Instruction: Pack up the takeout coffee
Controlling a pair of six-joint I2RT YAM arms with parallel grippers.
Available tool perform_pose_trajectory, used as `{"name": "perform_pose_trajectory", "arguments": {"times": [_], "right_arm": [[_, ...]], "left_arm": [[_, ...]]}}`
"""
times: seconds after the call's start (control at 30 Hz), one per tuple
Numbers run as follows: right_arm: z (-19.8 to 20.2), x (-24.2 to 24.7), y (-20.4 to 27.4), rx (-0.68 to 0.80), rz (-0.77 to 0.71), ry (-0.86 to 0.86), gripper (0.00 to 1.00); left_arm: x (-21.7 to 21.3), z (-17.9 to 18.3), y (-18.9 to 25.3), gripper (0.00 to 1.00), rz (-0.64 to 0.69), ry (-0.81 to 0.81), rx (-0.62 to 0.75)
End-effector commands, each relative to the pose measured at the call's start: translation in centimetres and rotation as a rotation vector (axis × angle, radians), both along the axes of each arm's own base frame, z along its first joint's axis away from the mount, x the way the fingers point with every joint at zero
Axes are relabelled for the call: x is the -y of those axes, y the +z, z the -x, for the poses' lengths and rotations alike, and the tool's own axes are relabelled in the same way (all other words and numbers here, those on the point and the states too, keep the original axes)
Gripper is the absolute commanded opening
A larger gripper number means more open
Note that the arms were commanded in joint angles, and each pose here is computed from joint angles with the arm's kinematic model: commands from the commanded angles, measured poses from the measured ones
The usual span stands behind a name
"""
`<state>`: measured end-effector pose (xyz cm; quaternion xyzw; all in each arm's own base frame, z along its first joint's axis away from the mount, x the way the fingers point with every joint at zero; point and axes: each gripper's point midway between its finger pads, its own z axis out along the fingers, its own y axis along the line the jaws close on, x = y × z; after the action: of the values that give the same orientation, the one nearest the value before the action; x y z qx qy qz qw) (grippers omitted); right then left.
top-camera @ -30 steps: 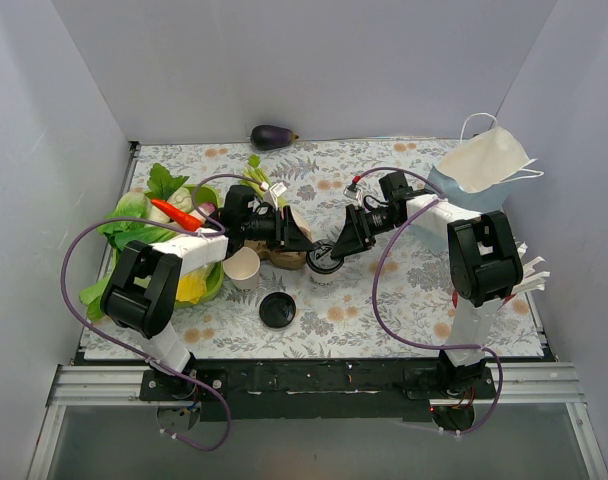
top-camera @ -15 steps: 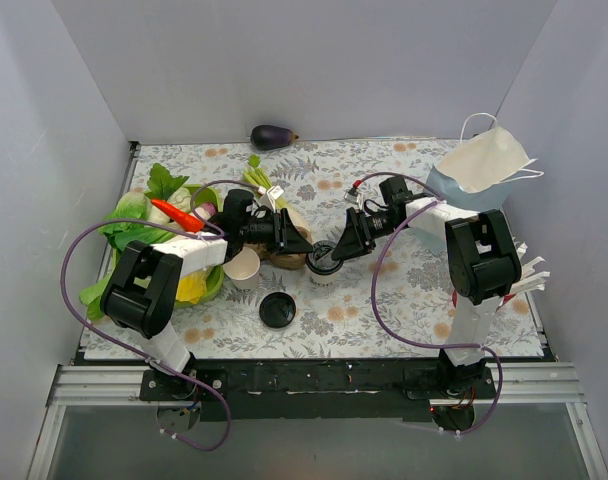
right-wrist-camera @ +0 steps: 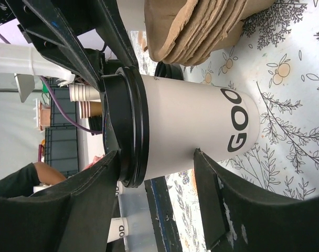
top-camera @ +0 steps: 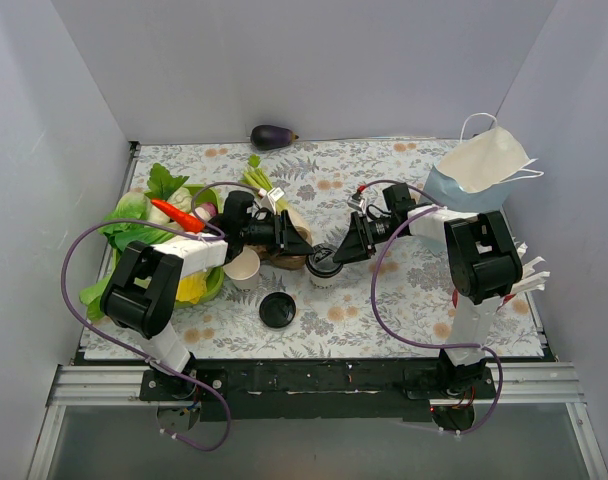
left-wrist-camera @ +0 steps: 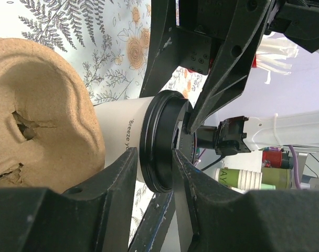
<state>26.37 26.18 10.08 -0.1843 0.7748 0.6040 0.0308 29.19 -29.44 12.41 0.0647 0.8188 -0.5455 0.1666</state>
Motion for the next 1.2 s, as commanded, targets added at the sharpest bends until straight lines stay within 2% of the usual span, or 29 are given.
{"name": "perform_pose_trajectory", "arguments": {"times": [0.0, 0.07, 0.1, 0.2, 0.27, 0.33, 0.43, 0.53, 0.63, 0.67, 0.9, 1.17], "right_arm": [[0.7, -0.2, -2.2, -0.045, 0.066, 0.000, 0.61], [0.3, -0.4, -1.0, -0.012, 0.039, 0.007, 0.63], [0.3, -0.4, -0.4, -0.002, 0.028, 0.013, 0.65], [-0.6, -0.6, 1.6, 0.102, 0.014, 0.026, 0.75], [-1.3, -0.7, 3.0, 0.171, 0.004, 0.031, 0.82], [-1.7, -0.9, 3.5, 0.185, 0.002, 0.031, 0.89], [-2.2, -1.1, 3.5, 0.177, 0.004, 0.027, 0.93], [-2.7, -1.2, 3.0, 0.152, 0.016, 0.020, 0.94], [-3.0, -1.2, 2.2, 0.121, 0.030, 0.008, 0.94], [-3.1, -1.3, 2.0, 0.120, 0.030, 0.006, 0.93], [-3.0, -1.7, 0.8, 0.074, 0.030, 0.009, 0.86], [-1.4, -1.5, -1.0, -0.021, 0.027, 0.006, 0.81]], "left_arm": [[-1.5, 0.0, -3.9, 0.33, -0.134, 0.059, -0.035], [-1.0, -0.2, -2.0, 0.39, -0.087, 0.032, 0.016], [-0.8, 0.0, -1.3, 0.49, -0.067, 0.016, 0.035], [-0.3, -0.3, 1.7, 0.67, -0.007, -0.017, 0.129], [-0.2, -0.2, 2.6, 0.71, 0.000, -0.040, 0.158], [-0.3, -0.1, 3.3, 0.77, -0.004, -0.062, 0.190], [-0.5, 0.5, 3.6, 0.80, -0.011, -0.083, 0.199], [-0.7, 1.1, 3.2, 0.79, -0.020, -0.096, 0.190], [-0.9, 1.8, 2.8, 0.71, -0.023, -0.119, 0.174], [-0.9, 1.9, 2.6, 0.64, -0.025, -0.126, 0.173], [-0.3, 2.5, 2.0, 0.46, -0.013, -0.161, 0.139], [-0.7, 3.6, -0.3, 0.34, -0.028, -0.194, 0.104]]}}
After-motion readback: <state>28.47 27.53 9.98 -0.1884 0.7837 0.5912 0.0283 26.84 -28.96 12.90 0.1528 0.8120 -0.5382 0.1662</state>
